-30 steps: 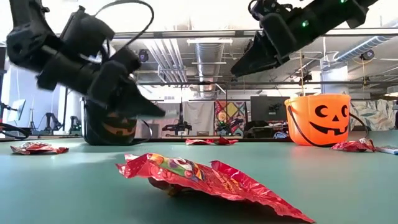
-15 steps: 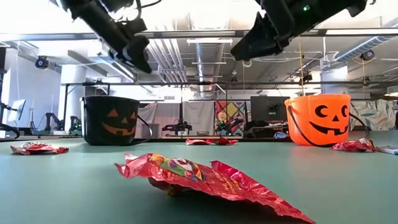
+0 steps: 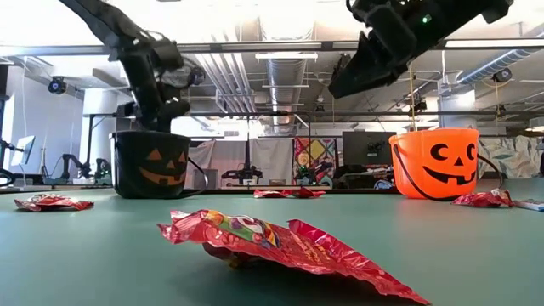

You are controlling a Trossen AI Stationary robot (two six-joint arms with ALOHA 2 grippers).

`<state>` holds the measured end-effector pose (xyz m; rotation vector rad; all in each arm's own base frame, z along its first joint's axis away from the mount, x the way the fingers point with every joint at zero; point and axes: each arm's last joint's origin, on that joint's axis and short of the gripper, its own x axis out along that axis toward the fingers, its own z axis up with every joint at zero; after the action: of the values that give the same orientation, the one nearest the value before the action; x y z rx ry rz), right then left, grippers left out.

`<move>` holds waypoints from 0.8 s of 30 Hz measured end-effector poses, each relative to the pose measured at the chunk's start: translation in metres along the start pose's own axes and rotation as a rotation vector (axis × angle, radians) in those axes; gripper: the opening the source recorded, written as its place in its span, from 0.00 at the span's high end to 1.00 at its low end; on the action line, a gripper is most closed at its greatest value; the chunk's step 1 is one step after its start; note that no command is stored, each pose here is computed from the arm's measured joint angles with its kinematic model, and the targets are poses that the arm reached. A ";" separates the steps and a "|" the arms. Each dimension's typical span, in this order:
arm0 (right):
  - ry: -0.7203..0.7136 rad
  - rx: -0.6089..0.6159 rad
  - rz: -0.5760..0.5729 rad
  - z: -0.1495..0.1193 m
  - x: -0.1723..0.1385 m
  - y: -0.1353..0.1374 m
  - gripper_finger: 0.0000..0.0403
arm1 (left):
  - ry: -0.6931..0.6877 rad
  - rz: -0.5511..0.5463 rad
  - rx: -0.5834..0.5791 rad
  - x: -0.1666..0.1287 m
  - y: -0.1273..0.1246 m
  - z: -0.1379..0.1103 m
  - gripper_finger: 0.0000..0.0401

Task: Sort candy by brand, put in halloween buckets
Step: Put the white chocolate into the black bucket

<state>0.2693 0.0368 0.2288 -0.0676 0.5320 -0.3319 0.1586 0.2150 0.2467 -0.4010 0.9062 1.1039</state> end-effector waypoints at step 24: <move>0.458 0.583 -0.363 -0.051 -0.035 -0.026 0.45 | 0.044 -0.090 0.104 -0.015 -0.008 -0.004 0.37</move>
<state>0.2072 0.0247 0.2063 0.4924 0.8583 -0.8574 0.1614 0.2000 0.2550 -0.3779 0.9711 0.9644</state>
